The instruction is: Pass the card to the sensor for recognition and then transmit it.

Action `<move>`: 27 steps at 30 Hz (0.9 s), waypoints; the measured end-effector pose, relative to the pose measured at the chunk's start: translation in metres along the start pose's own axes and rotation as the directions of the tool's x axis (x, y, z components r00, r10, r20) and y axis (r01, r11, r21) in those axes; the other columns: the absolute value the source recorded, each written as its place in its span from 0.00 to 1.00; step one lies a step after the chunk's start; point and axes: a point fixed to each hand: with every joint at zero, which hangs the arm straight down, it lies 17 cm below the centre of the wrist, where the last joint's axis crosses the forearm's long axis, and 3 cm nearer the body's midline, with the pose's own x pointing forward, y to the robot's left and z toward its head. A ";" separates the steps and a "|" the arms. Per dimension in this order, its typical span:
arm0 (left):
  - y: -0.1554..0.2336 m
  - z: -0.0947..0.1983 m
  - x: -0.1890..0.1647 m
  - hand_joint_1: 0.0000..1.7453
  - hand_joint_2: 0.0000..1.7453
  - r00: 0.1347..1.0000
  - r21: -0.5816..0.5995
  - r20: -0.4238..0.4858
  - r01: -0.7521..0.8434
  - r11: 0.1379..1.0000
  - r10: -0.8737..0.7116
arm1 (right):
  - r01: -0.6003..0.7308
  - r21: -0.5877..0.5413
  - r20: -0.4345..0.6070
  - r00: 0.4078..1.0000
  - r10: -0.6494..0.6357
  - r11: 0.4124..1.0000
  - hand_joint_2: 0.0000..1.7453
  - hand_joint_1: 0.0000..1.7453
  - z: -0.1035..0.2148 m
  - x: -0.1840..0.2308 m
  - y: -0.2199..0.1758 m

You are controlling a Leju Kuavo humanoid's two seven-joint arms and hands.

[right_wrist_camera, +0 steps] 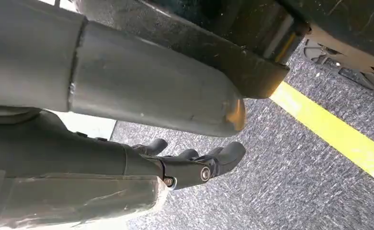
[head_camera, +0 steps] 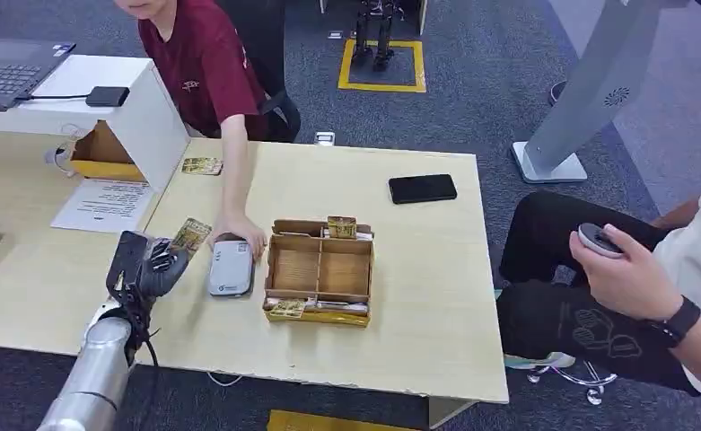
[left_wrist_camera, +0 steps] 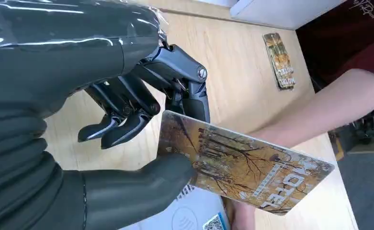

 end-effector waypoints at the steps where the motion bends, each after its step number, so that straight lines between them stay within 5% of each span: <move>1: 0.004 0.000 0.001 1.00 1.00 1.000 -0.019 -0.003 -0.007 1.000 0.007 | 0.001 0.000 0.000 1.000 -0.001 1.000 0.00 0.00 0.000 0.000 0.000; 9: 0.073 0.013 0.001 1.00 1.00 0.999 -0.201 -0.031 -0.047 0.978 0.041 | -0.026 0.001 0.011 1.000 0.026 1.000 0.00 0.00 0.000 0.000 0.000; 18: 0.167 0.078 -0.003 1.00 1.00 0.991 -0.280 -0.131 -0.031 0.960 -0.006 | -0.044 0.004 0.014 0.999 0.044 0.999 0.00 0.00 0.000 -0.001 0.000; 27: 0.185 0.096 -0.002 1.00 1.00 0.981 -0.320 -0.151 0.068 0.945 -0.121 | -0.055 0.003 0.018 0.998 0.054 0.999 0.00 0.00 0.000 0.001 -0.001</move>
